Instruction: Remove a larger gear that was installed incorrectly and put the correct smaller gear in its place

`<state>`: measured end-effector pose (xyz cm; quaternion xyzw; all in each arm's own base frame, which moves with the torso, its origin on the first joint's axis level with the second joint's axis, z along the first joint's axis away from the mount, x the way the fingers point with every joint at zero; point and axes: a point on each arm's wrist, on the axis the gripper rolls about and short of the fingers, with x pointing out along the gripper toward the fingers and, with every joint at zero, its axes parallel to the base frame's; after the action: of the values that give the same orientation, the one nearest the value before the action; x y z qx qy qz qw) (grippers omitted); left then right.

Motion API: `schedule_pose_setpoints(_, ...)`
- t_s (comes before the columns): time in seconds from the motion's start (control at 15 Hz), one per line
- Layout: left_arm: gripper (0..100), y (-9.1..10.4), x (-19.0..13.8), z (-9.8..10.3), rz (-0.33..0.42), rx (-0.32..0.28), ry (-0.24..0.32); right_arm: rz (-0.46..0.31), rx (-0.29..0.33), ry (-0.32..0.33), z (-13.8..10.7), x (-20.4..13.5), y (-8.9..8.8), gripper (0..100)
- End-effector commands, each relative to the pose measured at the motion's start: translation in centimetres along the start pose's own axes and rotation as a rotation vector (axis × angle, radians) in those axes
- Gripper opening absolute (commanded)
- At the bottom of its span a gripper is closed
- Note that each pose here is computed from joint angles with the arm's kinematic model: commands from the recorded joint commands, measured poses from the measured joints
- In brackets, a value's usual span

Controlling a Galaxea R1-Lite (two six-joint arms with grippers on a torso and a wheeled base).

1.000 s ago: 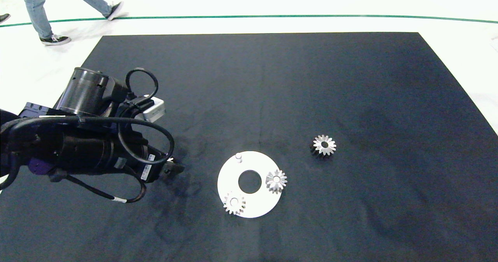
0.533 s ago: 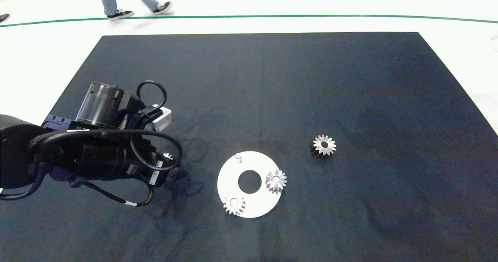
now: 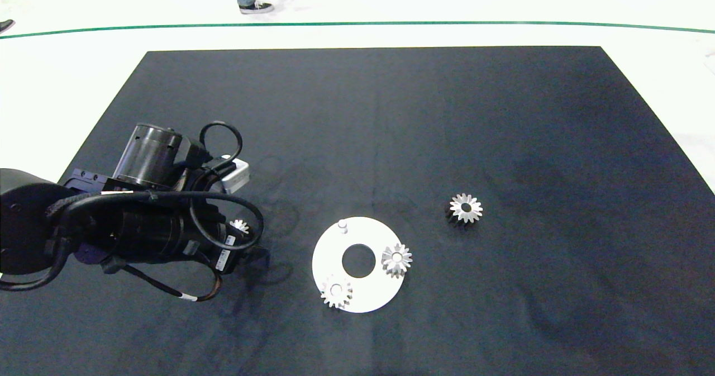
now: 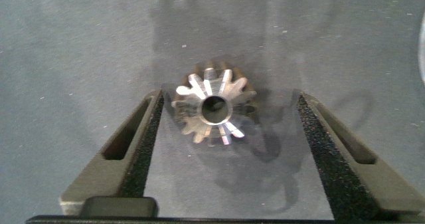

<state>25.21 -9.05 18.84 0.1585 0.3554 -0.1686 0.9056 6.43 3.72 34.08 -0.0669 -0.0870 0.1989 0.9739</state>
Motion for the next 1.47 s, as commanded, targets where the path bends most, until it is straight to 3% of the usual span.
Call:
schedule_pose_setpoints(0.07, 72, -0.05, -0.02, 0.03, 0.000, 0.004, -0.001, 0.001, -0.002, 0.004, -0.04, 0.15, 0.03, 100)
schedule_pose_setpoints(1.47, 30, -0.67, -0.06, 0.26, 0.021, 0.026, -0.013, -0.001, -0.001, -0.007, 0.10, -0.01, -0.02, 100)
